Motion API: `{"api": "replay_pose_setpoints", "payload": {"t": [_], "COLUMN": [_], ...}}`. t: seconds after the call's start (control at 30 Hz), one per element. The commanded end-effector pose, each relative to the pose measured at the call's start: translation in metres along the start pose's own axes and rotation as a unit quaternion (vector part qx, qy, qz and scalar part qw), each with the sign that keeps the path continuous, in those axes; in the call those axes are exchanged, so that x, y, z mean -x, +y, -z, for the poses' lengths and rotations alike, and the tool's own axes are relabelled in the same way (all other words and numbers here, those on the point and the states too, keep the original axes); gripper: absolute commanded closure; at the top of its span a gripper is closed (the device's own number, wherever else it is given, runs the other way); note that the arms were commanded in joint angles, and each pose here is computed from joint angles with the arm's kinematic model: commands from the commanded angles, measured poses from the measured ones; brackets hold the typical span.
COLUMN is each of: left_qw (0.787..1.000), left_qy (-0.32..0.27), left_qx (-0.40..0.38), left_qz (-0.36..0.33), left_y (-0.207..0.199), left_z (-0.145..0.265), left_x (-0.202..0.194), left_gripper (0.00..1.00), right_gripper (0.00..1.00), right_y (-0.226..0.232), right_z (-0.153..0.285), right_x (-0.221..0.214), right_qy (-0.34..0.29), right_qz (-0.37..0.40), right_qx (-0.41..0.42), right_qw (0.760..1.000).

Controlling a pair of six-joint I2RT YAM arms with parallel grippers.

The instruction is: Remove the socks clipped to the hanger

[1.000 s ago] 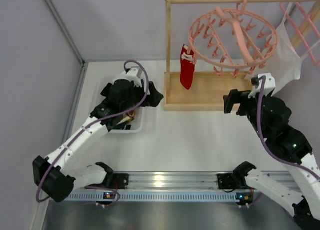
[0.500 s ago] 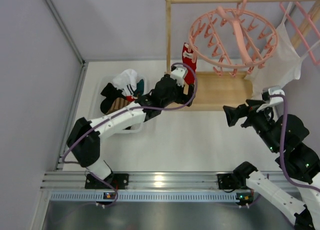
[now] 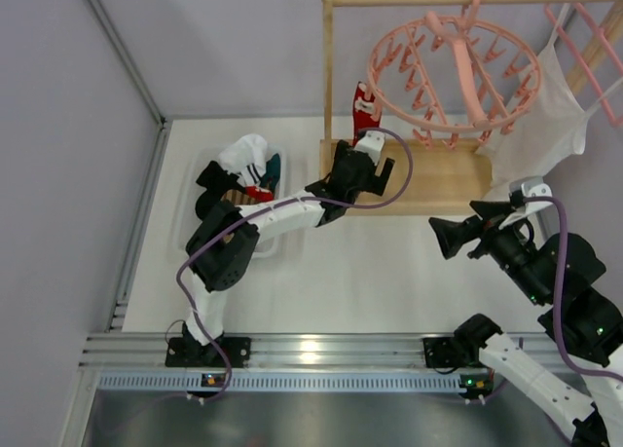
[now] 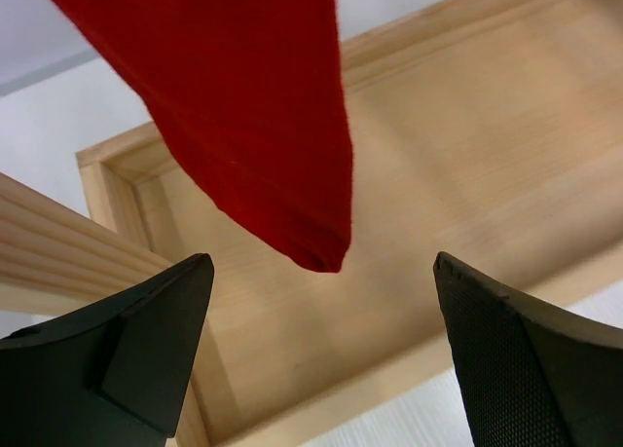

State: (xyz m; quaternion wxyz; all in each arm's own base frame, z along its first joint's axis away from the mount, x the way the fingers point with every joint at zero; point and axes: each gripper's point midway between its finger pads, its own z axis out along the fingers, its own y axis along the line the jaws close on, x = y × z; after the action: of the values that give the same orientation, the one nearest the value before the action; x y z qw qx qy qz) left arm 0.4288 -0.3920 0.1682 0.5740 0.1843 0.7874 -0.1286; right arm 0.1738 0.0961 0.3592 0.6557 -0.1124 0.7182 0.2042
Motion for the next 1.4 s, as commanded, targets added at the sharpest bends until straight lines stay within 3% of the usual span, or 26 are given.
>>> {"api": "replay_pose_setpoints", "payload": {"t": [0.0,0.13,0.57,0.6,0.63,0.67,0.77,1.03,1.37], "left_qw": [0.994,0.989,0.98,0.978,0.978,0.977,0.976,0.97,0.972], "left_qy": [-0.092,-0.113,-0.184,-0.193,-0.194,-0.196,-0.201,-0.202,-0.196], "left_qx": [0.061,0.093,0.075,0.074,0.076,0.079,0.081,0.132,0.127], "left_qz": [0.004,0.002,-0.011,-0.011,-0.012,-0.01,-0.001,0.012,0.014], "left_y": [0.015,0.026,0.03,0.03,0.031,0.033,0.035,0.037,-0.013], "left_z": [-0.014,-0.027,-0.048,-0.047,-0.047,-0.046,-0.041,0.01,0.087], "left_x": [0.049,0.05,0.073,0.076,0.075,0.075,0.078,0.083,0.074], "left_gripper": [0.02,0.02,0.28,0.45,0.55,0.78,1.0,1.0,1.0], "right_gripper": [0.0,0.0,0.01,0.01,0.0,0.01,0.0,0.0,0.01], "right_y": [0.016,0.025,0.037,0.039,0.041,0.043,0.044,0.047,0.019], "right_z": [0.002,0.004,-0.008,-0.007,-0.007,-0.006,-0.005,0.002,0.029], "right_x": [0.014,0.014,0.009,0.01,0.011,0.013,0.017,0.023,0.043], "right_qy": [-0.029,-0.032,-0.03,-0.03,-0.032,-0.035,-0.042,-0.053,-0.069], "right_qz": [-0.015,-0.015,-0.009,-0.009,-0.009,-0.011,-0.013,-0.027,-0.022], "right_qx": [0.042,0.069,0.102,0.106,0.112,0.116,0.119,0.127,0.055], "right_qw": [0.999,0.997,0.994,0.994,0.993,0.992,0.992,0.99,0.996]}}
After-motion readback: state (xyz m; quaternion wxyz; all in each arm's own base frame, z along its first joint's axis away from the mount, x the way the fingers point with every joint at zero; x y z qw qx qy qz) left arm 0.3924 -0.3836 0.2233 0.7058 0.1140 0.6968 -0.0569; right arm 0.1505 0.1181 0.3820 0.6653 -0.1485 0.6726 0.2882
